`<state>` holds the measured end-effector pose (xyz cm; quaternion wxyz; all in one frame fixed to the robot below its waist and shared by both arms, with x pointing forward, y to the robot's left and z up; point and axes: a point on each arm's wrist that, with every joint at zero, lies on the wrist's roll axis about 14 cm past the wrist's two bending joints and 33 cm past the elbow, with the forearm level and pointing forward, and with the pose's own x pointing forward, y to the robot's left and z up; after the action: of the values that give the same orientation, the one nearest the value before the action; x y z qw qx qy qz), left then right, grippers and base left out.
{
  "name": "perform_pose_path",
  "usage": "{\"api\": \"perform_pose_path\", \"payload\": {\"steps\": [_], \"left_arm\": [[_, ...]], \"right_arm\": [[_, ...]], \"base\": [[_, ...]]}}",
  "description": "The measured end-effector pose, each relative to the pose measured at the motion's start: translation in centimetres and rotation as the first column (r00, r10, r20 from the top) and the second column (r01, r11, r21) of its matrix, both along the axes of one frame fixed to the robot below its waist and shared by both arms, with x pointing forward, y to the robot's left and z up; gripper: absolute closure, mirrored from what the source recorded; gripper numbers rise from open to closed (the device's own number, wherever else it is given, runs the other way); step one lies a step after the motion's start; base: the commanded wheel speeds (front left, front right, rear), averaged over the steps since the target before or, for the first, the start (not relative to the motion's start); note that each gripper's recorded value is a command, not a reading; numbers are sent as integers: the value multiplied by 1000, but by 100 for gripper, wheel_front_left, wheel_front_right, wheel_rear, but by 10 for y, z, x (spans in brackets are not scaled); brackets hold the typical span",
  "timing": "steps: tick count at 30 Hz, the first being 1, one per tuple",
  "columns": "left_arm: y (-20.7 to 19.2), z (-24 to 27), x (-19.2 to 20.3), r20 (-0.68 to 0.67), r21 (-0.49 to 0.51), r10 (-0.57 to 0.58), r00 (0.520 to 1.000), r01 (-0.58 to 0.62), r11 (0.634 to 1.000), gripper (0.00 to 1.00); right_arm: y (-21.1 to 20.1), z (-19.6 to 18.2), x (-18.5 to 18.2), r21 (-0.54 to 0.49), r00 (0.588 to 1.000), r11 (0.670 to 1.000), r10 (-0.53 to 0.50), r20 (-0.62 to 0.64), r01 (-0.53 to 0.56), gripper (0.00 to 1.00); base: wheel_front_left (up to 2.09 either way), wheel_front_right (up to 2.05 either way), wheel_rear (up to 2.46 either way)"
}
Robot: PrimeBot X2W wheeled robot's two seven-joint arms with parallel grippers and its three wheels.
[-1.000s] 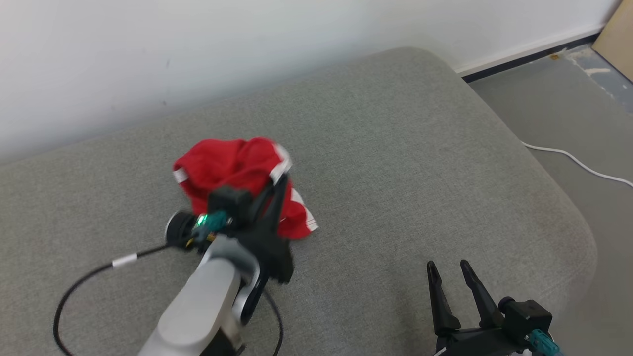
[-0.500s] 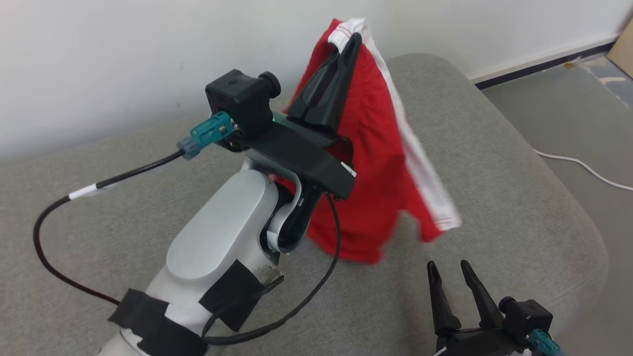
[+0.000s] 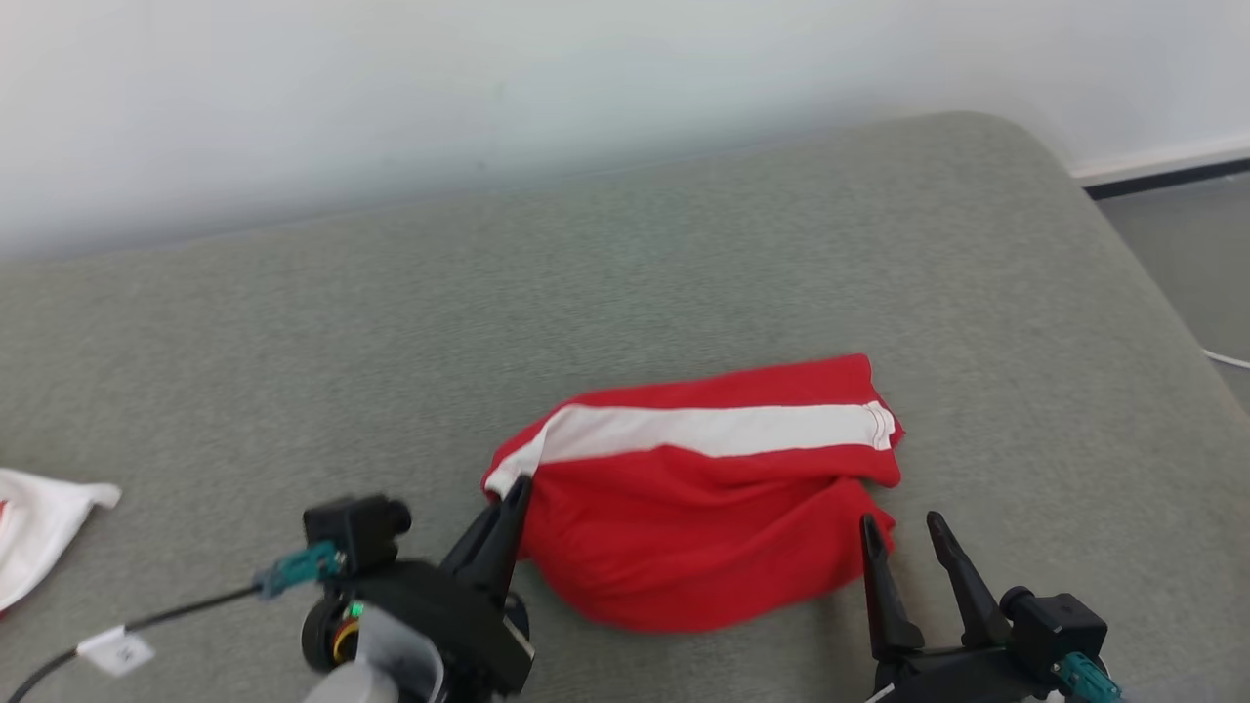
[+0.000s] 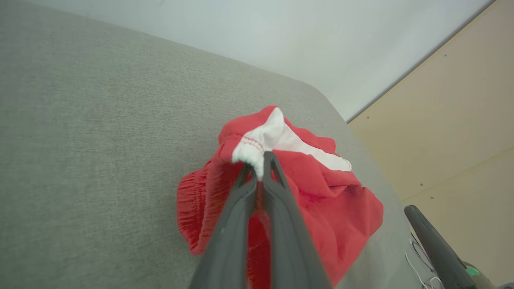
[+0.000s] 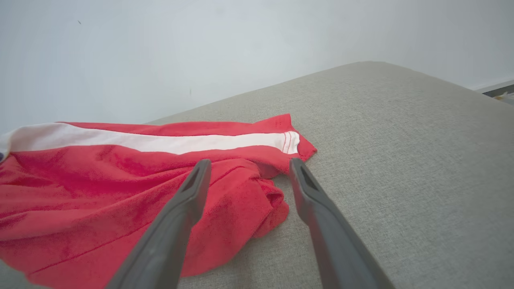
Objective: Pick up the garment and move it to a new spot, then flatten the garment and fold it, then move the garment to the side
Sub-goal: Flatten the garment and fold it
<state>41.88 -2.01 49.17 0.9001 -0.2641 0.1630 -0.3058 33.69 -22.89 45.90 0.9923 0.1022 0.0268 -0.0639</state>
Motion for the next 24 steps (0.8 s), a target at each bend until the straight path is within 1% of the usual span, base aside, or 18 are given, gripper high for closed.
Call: {"api": "perform_pose_path", "payload": {"steps": [4, 7, 8, 9, 10, 12, 16, 20, 23, 24], "left_arm": [[32, -21, -14, -73, 10, 81, 994, -80, 997, 100], [46, -30, -22, -106, 2, 132, 986, -133, 991, 100], [49, -33, -25, -111, 3, 143, 983, -144, 990, 91], [53, -34, -26, -111, 1, 159, 981, -160, 987, 51], [56, -36, -26, -110, 2, 176, 978, -177, 984, 0], [63, -41, -27, -103, 23, 201, 974, -200, 980, 0], [74, -40, -26, -70, 30, 262, 962, -261, 965, 0], [92, -39, -26, -16, 59, 328, 944, -327, 943, 0], [113, -31, -21, 68, 107, 387, 920, -392, 914, 0], [124, -22, -17, 120, 119, 418, 900, -432, 894, 0]], "right_arm": [[17, -1, 12, 5, 998, 998, 57, 0, -57, 0], [26, -2, 19, 7, 996, 996, 86, -2, -86, 0], [28, -3, 20, 7, 996, 996, 93, -3, -93, 0], [30, -4, 21, 5, 995, 995, 101, -6, -100, 0], [32, -5, 23, 5, 994, 994, 107, -7, -107, 0], [35, -5, 24, 5, 993, 993, 117, -8, -117, 0], [37, -1, 24, -1, 992, 992, 123, 2, -123, 0], [35, 1, 20, -4, 993, 993, 116, 8, -116, 0], [30, 3, 16, -6, 995, 995, 101, 13, -101, 0], [28, 4, 15, -7, 995, 996, 94, 16, -94, 0]], "base": [[0, 0, 0], [0, 0, 0], [0, 0, 0], [0, 0, 0], [0, 0, 0], [0, 0, 0], [0, 0, 0], [0, 0, 0], [0, 0, 0], [0, 0, 0]]}}
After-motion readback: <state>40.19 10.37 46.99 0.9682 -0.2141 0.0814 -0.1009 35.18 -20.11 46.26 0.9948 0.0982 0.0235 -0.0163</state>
